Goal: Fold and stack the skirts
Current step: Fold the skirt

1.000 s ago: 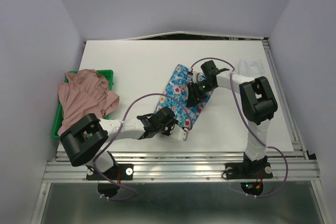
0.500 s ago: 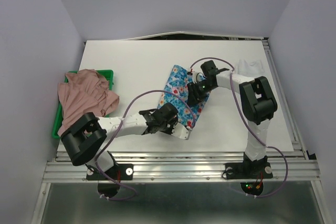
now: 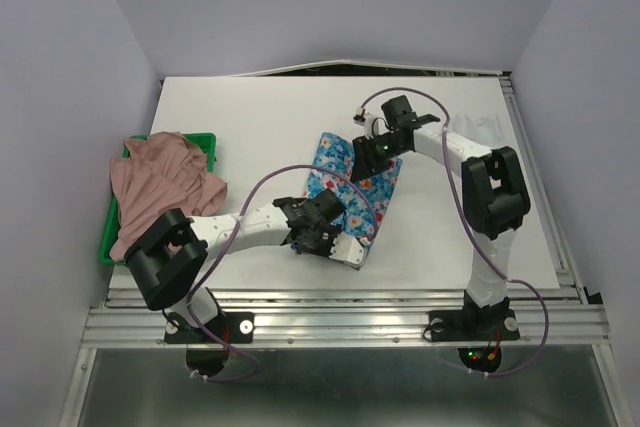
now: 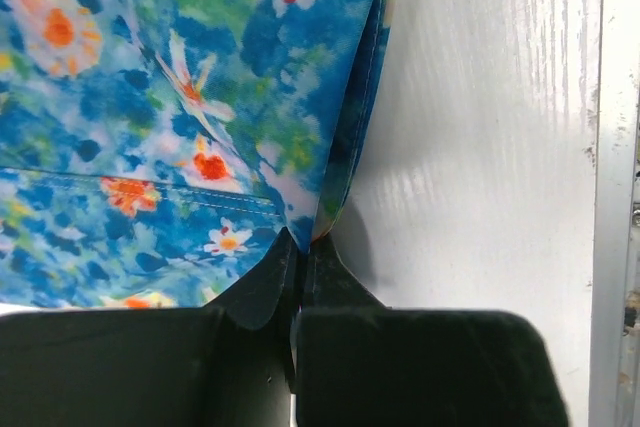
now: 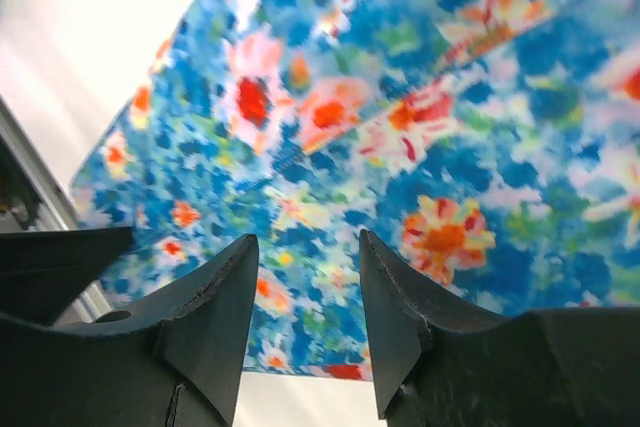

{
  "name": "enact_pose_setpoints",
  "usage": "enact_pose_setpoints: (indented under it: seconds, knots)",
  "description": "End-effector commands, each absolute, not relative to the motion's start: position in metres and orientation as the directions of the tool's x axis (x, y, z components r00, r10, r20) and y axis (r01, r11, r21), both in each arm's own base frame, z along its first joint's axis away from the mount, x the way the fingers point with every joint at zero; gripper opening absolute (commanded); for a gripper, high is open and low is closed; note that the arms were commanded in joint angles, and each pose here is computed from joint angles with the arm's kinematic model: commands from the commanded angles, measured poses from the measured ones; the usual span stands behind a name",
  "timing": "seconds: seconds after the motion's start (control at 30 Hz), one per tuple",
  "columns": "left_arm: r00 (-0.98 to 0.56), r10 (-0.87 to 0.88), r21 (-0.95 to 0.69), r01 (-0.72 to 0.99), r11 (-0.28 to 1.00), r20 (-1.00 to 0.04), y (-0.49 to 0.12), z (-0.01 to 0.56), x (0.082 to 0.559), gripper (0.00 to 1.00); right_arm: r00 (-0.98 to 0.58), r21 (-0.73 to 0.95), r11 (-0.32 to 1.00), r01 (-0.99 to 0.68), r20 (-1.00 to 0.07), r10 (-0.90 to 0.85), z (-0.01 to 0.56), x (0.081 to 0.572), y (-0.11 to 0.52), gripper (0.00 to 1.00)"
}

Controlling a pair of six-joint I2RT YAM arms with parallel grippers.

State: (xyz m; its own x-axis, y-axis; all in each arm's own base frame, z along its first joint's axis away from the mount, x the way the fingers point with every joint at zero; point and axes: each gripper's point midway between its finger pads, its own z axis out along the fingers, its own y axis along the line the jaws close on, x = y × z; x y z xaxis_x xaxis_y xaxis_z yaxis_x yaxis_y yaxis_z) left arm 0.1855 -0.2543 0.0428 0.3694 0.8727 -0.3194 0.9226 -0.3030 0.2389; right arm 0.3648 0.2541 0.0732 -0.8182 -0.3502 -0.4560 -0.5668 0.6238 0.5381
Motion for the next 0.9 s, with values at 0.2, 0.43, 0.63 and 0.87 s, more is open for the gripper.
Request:
enact_pose_setpoints:
  seconds: [0.2, 0.43, 0.63, 0.87]
  knots:
    - [0.267, 0.877, 0.045, 0.961, -0.273, -0.400, -0.272, 0.030, 0.160, 0.00, -0.826, 0.589, 0.582, -0.561, -0.441, -0.350, 0.101, 0.312, 0.257, 0.51]
    - [0.226, 0.879, 0.001, 0.969, -0.249, -0.419, -0.279, 0.023, 0.164, 0.10, -0.918, 0.582, 0.749, -0.316, -0.388, -0.086, 0.133, 0.302, 0.176, 0.68]
    - [0.098, 0.894, -0.007, 0.994, -0.112, -0.438, -0.295, 0.020, 0.188, 0.29, -0.957, 0.606, 0.785, -0.129, -0.284, 0.062, 0.126, 0.275, 0.166, 0.79]
    - [-0.012, 0.883, -0.066, 0.998, -0.021, -0.469, -0.313, 0.023, 0.203, 0.36, -0.983, 0.692, 0.722, 0.033, -0.110, 0.150, 0.091, 0.252, 0.179, 0.88]
